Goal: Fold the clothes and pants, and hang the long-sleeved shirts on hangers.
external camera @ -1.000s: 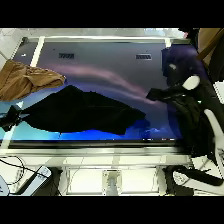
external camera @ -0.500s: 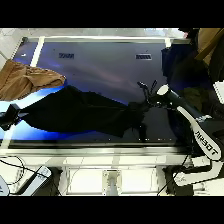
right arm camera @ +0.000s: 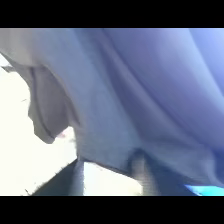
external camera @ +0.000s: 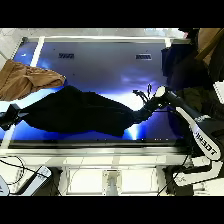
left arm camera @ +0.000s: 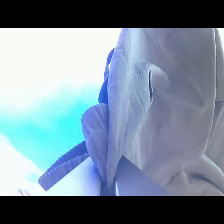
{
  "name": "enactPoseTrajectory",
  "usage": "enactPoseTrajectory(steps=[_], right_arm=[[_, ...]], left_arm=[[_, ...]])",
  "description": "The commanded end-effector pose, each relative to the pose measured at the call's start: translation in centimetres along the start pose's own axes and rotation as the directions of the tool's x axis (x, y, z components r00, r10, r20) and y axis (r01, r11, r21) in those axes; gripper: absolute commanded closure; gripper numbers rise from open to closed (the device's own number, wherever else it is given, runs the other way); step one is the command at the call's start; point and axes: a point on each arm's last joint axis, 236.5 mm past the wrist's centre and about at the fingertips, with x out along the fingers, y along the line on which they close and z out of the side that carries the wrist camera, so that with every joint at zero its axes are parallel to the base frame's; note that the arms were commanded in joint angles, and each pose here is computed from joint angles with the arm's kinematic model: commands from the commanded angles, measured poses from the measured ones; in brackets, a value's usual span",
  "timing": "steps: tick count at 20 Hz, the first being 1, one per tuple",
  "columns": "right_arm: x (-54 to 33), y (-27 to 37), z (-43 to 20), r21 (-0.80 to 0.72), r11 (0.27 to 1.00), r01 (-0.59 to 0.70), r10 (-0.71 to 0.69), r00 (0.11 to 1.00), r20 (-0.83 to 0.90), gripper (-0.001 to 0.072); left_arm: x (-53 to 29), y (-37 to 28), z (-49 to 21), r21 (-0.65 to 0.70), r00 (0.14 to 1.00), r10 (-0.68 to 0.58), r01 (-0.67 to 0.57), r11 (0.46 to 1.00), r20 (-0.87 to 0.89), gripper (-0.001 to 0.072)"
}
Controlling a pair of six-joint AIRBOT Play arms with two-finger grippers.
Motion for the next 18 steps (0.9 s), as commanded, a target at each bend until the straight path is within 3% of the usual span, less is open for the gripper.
enactPoseTrajectory(steps=[1, 3, 7, 11, 13, 15, 18], right_arm=[[-0.3, -1.8, 1.9, -0.011, 0.997, 0.071, -0.070, 0.994, 0.081, 0.0702], [-0.8, -3.0, 4.7, 0.016, 0.993, 0.121, -0.121, 0.972, 0.201, 0.0703], [-4.5, -2.6, 6.6, -0.022, 0.981, 0.194, -0.182, 0.948, 0.259, 0.0705], [-18.2, 1.9, 5.7, -0.114, 0.896, 0.429, -0.347, 0.837, 0.423, 0.0705], [-27.8, 7.5, 3.5, -0.096, 0.849, 0.519, -0.362, 0.705, 0.610, 0.0705], [-38.1, 15.0, 0.0, -0.052, 0.816, 0.576, -0.280, 0.473, 0.836, 0.0706], [-48.2, 23.3, -6.3, -0.018, 0.767, 0.641, -0.137, 0.191, 0.972, 0.0707]], left_arm=[[0.0, 0.0, 0.1, 0.002, 1.000, 0.001, -0.001, 1.000, 0.003, 0.0688], [-0.1, 0.1, 0.3, 0.009, 1.000, 0.003, -0.003, 1.000, 0.012, 0.0688], [-2.0, -1.2, 2.7, 0.059, 0.997, 0.004, -0.008, 0.998, 0.077, 0.0689], [-11.5, -8.0, 8.1, 0.253, 0.949, -0.037, -0.046, 0.966, 0.313, 0.0689], [-18.7, -12.8, 10.3, 0.359, 0.869, -0.085, -0.111, 0.927, 0.488, 0.0689], [-26.7, -17.8, 11.2, 0.428, 0.737, -0.148, -0.207, 0.880, 0.659, 0.0689], [-36.3, -23.6, 9.5, 0.477, 0.561, -0.232, -0.340, 0.810, 0.795, 0.0691]])
